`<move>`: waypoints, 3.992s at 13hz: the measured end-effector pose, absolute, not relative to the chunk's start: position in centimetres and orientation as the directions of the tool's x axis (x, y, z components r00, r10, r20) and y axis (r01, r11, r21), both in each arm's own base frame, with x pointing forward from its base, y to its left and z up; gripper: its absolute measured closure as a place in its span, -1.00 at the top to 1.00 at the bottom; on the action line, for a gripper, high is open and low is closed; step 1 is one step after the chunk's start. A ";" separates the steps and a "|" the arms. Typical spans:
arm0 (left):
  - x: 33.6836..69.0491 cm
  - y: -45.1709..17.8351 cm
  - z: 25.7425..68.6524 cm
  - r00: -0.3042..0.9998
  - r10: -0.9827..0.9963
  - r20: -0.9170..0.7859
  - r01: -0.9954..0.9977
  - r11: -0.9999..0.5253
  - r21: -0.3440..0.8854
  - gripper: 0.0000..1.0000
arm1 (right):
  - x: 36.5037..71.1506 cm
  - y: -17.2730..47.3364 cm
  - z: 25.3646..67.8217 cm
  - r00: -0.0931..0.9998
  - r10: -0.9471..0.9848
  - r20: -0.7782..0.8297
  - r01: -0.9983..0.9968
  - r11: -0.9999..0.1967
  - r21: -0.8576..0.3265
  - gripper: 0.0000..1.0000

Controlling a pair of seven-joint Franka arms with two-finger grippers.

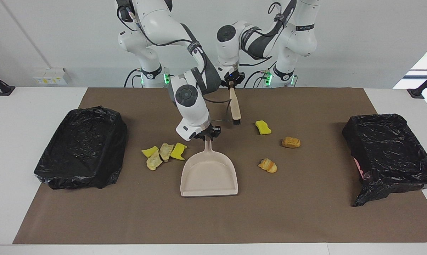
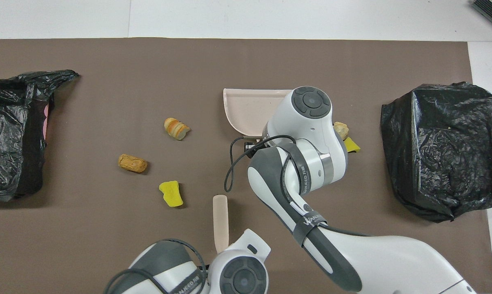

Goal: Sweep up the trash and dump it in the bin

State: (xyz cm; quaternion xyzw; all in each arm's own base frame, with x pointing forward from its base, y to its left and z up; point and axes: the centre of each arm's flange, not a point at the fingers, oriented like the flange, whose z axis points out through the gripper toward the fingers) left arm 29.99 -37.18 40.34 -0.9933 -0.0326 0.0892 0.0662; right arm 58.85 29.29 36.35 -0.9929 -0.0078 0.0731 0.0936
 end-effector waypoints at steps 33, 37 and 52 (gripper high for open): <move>42.4 -20.2 36.6 0.962 0.104 -0.253 0.080 -0.991 -0.105 -0.48 | 44.7 27.9 34.6 0.319 0.920 -0.226 0.925 -0.354 -0.138 -0.36; 41.0 -20.5 35.8 0.960 0.140 -0.243 0.115 -0.987 -0.116 -0.48 | 44.6 27.9 34.6 0.322 0.919 -0.227 0.924 -0.358 -0.136 -0.36; 34.3 -35.9 37.6 0.985 -0.141 -0.101 -0.133 -0.988 0.081 -0.48 | 44.6 27.9 34.6 0.323 0.919 -0.227 0.924 -0.358 -0.136 -0.36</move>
